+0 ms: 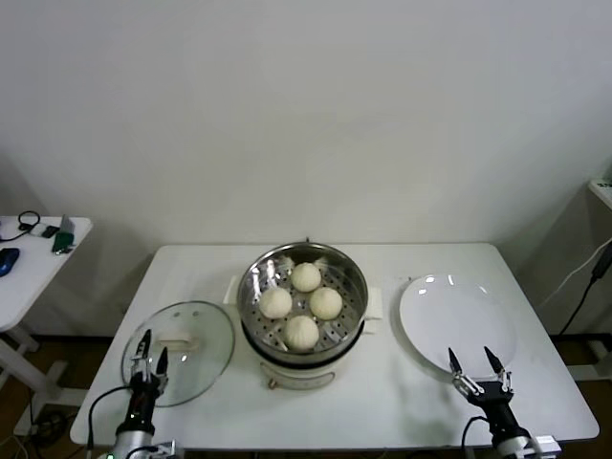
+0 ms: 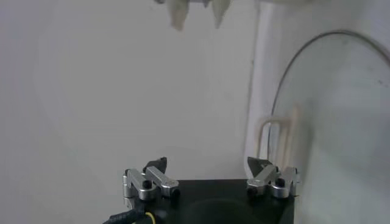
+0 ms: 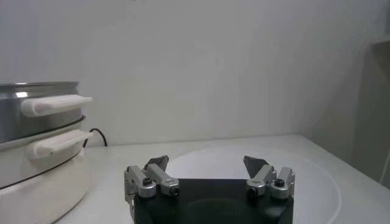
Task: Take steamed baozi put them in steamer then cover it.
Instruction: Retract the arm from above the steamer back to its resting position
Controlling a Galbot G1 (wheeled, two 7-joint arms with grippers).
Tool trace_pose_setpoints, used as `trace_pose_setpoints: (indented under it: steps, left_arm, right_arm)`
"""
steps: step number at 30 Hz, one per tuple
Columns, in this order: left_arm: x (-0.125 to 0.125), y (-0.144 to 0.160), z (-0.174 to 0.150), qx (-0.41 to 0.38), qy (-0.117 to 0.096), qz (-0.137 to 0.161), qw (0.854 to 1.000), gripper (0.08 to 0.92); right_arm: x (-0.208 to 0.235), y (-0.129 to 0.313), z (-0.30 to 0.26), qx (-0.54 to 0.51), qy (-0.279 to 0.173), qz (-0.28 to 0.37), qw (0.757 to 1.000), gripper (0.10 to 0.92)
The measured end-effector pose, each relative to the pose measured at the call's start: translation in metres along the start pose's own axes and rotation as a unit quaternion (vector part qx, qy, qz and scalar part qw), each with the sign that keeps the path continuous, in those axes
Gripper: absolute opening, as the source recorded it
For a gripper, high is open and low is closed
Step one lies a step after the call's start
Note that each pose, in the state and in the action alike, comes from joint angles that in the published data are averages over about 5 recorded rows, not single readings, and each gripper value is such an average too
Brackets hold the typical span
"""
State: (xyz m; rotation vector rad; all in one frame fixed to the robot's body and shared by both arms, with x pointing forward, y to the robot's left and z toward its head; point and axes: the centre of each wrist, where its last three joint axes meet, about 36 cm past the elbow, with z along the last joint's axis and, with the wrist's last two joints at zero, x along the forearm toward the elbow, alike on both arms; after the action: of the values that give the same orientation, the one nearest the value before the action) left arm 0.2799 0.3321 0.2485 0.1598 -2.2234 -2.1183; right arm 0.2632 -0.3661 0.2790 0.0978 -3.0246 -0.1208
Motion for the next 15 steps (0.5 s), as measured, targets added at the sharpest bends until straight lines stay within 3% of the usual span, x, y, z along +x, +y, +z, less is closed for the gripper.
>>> trace_pose_setpoints:
  steps: [15]
  left_arm:
    - [-0.032, -0.013, 0.008, -0.036, -0.02, 0.014, 0.999, 0.823]
  right_arm:
    - [0.002, 0.001, -0.001, 0.0, -0.003, 0.0, 1.0, 0.823]
